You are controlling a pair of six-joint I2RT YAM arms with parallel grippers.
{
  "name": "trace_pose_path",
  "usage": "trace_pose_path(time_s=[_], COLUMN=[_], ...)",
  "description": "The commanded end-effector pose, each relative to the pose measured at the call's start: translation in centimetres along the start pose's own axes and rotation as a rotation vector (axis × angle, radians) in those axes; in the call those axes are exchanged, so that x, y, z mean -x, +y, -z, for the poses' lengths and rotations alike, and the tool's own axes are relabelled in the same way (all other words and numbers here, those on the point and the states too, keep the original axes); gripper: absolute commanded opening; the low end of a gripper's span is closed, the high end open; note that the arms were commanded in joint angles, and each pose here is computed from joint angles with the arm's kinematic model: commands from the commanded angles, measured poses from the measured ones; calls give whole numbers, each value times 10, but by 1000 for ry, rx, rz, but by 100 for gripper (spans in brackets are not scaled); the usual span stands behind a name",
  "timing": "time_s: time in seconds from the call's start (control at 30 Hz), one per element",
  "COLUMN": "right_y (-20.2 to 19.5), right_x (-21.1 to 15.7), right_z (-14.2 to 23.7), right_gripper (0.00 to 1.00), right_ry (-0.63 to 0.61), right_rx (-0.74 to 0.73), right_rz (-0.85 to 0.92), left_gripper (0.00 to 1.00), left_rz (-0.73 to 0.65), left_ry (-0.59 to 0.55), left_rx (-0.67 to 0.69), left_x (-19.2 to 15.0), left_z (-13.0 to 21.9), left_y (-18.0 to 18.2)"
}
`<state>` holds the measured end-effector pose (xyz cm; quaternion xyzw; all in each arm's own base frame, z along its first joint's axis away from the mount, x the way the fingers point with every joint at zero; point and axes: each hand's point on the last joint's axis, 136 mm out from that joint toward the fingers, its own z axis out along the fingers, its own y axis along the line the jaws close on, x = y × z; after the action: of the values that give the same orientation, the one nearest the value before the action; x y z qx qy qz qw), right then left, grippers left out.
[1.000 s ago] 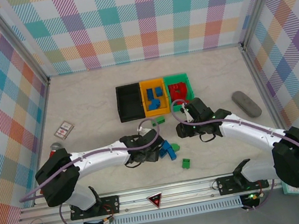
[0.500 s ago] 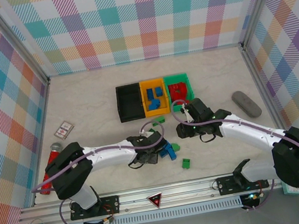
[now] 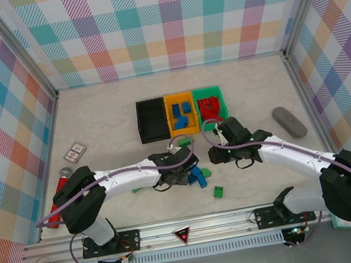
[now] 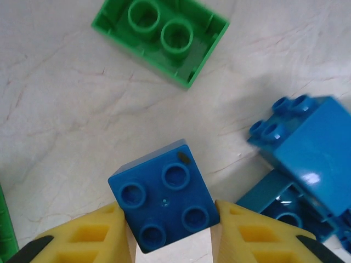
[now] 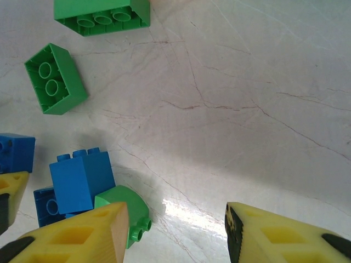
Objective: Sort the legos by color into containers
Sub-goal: Pick up the lego from the middle-left of the table, then place the lego in the container.
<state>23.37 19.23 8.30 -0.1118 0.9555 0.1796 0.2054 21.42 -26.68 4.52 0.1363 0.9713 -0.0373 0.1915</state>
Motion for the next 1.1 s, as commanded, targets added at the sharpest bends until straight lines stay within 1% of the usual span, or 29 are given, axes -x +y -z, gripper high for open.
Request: trace_pose_path(time_s=[0.0,0.13,0.23,0.37,0.5,0.57,0.7,0.77,0.8,0.9,0.93,1.0,1.07], right_y=[1,-1,-1,2,4,2,-2,-1,-1,6,9,19,29], right_x=[0,-2,-4,-8,-16,-21,-27,-29,-29,-31,-31,-32,-31], right_z=[6,9,9,9,12,13,18,20,20,17,16,12,9], right_gripper=[51,51,51,51,51,51,51,51,51,51,51,51,52], right_ry=[-18,-24,-21,-9,-2,13,26,30,32,58,68,98,124], right_rx=[5,0,6,29,55,47,32,36,40,70,87,120,136], right_rz=[-11,-12,-20,-43,-69,-76,-93,-104,-111,-132,-134,-131,-114], left_gripper=[35,36,37,38,39,40,41,44,46,63,66,70,71], left_rz=[-15,-3,19,37,45,47,55,55,55,58,58,66,73], left_ry=[-4,-53,-90,-138,-167,-150,-142,-136,-131,-116,-114,-125,-134], left_rx=[-17,-34,-78,-94,-109,-99,-106,-106,-100,-93,-104,-131,-147], left_x=[11,38,74,130,177,193,216,226,229,237,239,240,237], left_z=[4,17,28,39,40,30,15,8,5,4,6,15,26], left_y=[-2,-2,-5,-2,1,4,9,9,10,9,7,4,5])
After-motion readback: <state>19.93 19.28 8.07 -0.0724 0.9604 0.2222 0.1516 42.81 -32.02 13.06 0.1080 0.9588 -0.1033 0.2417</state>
